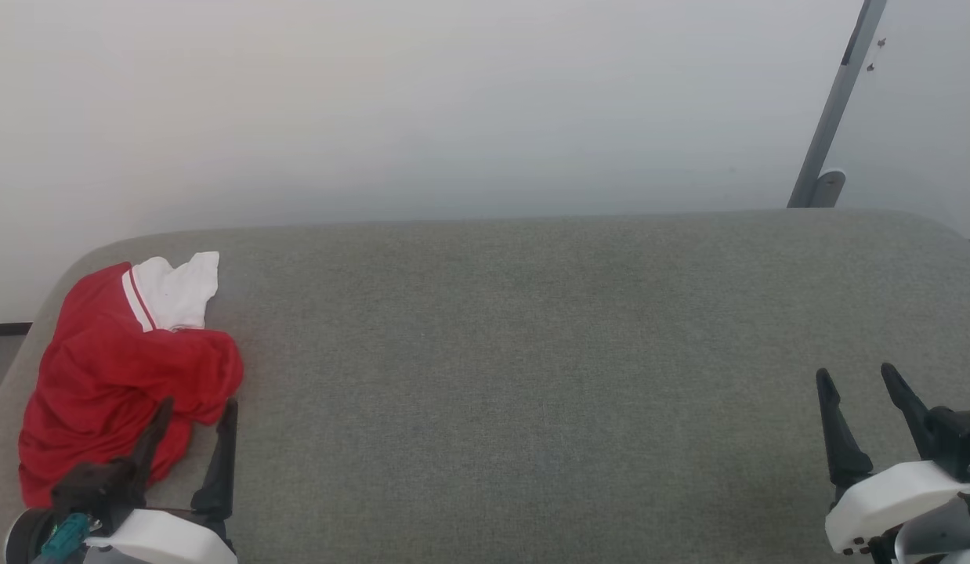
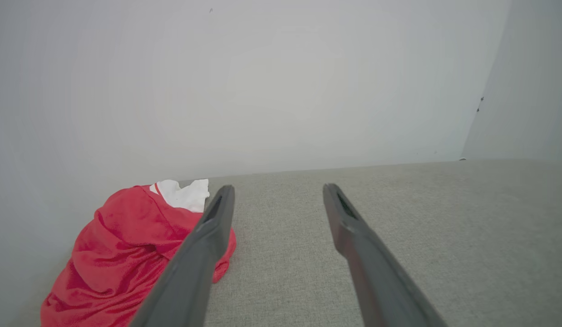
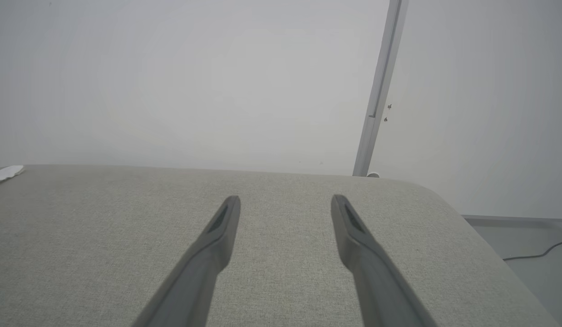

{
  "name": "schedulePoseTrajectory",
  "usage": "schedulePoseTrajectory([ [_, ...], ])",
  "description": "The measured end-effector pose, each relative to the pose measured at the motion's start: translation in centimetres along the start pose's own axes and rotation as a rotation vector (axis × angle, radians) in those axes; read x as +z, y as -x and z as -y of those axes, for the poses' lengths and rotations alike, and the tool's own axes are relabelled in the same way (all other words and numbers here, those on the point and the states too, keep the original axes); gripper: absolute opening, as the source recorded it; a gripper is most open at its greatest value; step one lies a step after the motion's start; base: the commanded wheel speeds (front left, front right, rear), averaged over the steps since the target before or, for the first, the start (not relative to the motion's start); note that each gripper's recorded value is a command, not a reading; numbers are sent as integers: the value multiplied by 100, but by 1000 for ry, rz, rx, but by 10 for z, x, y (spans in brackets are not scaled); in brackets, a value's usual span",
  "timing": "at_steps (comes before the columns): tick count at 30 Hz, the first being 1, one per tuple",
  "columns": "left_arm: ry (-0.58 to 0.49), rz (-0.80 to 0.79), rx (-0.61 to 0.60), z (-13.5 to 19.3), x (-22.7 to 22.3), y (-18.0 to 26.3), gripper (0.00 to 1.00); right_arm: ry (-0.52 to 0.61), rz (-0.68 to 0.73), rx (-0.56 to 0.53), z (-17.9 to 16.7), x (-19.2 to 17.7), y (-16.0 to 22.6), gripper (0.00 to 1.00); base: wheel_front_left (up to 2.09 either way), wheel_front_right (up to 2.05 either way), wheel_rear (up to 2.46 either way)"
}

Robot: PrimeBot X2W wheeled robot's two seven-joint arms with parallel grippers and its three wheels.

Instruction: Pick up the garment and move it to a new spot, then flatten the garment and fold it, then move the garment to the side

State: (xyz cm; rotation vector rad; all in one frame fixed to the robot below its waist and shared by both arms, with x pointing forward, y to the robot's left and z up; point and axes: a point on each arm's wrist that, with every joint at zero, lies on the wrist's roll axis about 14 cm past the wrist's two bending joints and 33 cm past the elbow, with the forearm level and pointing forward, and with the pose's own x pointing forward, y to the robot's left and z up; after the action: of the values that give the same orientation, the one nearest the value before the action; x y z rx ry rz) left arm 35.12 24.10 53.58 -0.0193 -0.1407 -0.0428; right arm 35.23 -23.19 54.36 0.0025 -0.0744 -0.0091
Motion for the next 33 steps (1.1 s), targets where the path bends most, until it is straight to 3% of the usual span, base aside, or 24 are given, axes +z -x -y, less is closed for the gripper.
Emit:
schedulePoseTrajectory([
  [5,22,-15,30,-7,-5,4,100,8,5,16,-5,2,-2,100,0,0,0],
  [12,45,-10,145,-41,-4,22,100,8,-6,98,-33,-2,-11,100,0,0,0],
  [23,23,10,319,-94,8,70,100,-1,-16,298,-102,-7,-33,100,0,0,0],
  [33,22,17,414,-117,13,108,100,-5,-11,424,-151,-8,-42,100,0,0,0],
])
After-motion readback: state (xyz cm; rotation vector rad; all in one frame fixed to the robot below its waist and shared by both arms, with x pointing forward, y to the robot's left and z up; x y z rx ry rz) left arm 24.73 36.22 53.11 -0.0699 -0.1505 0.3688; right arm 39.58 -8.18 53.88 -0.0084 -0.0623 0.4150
